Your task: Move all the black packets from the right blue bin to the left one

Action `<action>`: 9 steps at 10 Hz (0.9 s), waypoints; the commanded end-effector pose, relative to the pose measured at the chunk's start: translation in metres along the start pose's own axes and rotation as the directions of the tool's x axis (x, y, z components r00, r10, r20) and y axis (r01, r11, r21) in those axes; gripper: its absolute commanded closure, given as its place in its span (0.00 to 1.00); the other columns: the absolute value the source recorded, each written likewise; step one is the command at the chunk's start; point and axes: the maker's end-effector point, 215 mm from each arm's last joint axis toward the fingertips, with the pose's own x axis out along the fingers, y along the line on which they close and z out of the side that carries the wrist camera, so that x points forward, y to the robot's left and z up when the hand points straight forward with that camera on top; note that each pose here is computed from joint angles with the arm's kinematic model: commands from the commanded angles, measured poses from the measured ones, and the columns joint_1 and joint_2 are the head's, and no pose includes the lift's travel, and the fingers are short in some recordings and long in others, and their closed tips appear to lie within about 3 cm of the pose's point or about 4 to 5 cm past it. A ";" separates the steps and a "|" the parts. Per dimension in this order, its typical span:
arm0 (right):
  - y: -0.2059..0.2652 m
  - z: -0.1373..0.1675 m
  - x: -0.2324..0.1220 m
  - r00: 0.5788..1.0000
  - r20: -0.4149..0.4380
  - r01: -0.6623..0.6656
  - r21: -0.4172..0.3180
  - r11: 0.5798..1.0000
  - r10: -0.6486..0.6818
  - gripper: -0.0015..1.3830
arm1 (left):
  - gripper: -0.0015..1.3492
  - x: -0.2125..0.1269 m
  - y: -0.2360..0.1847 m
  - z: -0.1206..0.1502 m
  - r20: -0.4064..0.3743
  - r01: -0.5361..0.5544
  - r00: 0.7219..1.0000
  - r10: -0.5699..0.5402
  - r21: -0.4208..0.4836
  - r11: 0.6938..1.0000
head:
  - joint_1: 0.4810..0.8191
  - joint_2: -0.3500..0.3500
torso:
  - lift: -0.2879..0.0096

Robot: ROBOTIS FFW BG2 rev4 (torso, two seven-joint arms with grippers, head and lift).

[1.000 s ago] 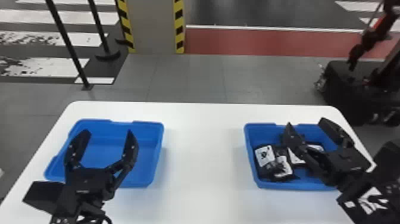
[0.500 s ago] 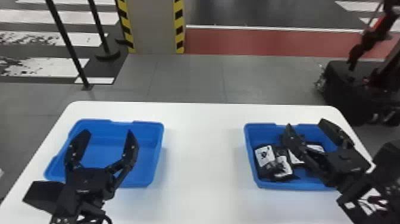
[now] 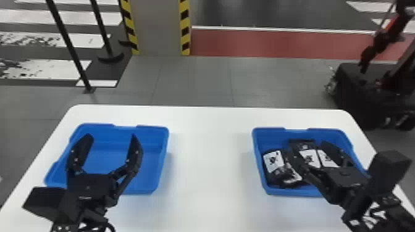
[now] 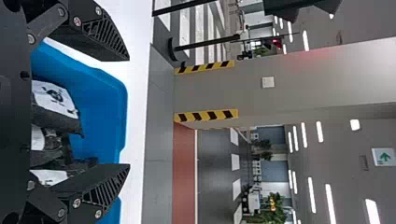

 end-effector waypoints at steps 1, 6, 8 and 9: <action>0.004 -0.023 0.004 0.998 -0.060 -0.007 0.009 1.000 0.008 0.18 | 0.08 0.000 0.001 -0.001 -0.002 -0.004 1.000 0.004 -0.003 1.000 | 0.63 0.48 | 0.60; 0.010 -0.079 0.019 0.980 -0.198 -0.031 0.026 0.999 0.036 0.21 | 0.08 0.000 0.001 -0.001 -0.002 -0.004 1.000 0.004 -0.003 1.000 | 0.63 0.51 | 0.60; 0.014 -0.091 0.028 0.973 -0.225 -0.044 0.026 0.999 0.049 0.22 | 0.08 -0.001 0.001 -0.002 -0.005 -0.004 1.000 0.004 -0.002 1.000 | 0.63 0.52 | 0.60; 0.018 -0.092 0.032 0.971 -0.230 -0.056 0.025 0.998 0.061 0.22 | 0.08 -0.001 0.001 -0.001 -0.002 -0.004 1.000 0.004 -0.002 1.000 | 0.63 0.53 | 0.60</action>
